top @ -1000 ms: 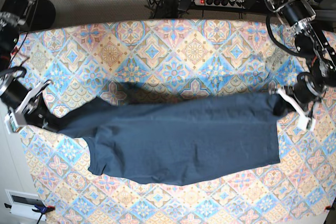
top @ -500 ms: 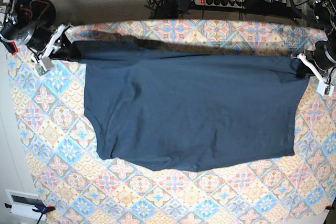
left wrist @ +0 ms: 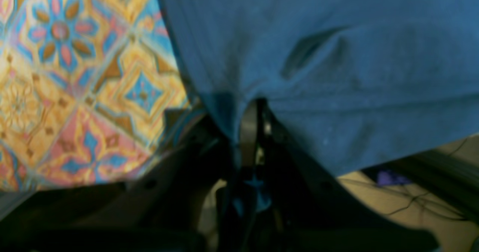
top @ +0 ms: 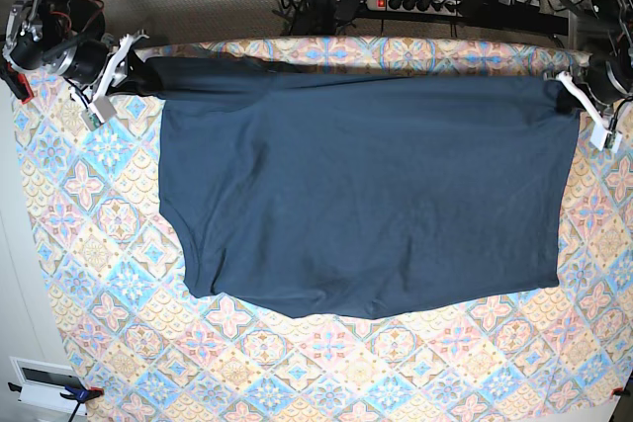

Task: Layout the t-shirt on the table in an organized manner, then fold the t-shirt properly
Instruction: 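Lay the shirt down with both grippers, stretching it between them, then release and regrasp the shirt edge with the right gripper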

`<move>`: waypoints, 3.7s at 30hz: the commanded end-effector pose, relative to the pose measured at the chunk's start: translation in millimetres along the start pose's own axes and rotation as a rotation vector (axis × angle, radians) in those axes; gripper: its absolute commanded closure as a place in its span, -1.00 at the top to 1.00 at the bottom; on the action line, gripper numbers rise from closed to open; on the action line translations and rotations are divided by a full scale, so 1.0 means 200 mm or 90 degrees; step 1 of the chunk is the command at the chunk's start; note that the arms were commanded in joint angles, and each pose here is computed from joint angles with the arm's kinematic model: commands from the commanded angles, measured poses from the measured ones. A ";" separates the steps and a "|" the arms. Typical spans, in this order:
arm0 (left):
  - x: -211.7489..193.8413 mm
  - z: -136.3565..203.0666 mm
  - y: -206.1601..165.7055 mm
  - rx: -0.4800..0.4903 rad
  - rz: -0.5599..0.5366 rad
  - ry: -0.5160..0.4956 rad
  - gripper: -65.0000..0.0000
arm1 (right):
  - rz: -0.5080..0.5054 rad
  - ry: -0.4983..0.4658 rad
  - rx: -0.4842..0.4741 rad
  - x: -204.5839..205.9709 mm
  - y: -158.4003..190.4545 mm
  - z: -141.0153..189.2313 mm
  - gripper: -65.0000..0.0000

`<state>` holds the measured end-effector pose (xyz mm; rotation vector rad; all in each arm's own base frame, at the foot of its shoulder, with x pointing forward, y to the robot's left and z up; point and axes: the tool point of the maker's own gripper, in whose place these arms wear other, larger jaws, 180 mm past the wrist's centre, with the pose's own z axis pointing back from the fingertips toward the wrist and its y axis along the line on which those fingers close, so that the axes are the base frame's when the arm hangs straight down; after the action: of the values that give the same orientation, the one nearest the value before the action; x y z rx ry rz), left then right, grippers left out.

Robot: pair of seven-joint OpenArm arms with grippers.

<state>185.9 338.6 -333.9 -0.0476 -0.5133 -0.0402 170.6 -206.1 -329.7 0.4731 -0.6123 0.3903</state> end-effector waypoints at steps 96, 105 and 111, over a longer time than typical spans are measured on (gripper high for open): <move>0.35 -0.69 0.01 -0.096 0.459 -0.203 -0.31 | 0.008 -0.135 -0.020 0.48 -0.19 -0.38 -0.57; 0.35 -0.71 -0.01 -0.105 0.467 -0.202 -0.88 | 0.020 -0.121 -0.016 0.42 -0.13 -0.36 -0.57; 0.32 -0.70 0.01 -0.105 0.460 -0.177 -0.99 | 0.026 -0.106 -0.011 0.36 -0.08 -0.35 -0.57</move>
<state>313.8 326.1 -424.8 -0.4230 -0.7682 0.6559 258.5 -165.0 -350.9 0.4757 -0.7462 0.3798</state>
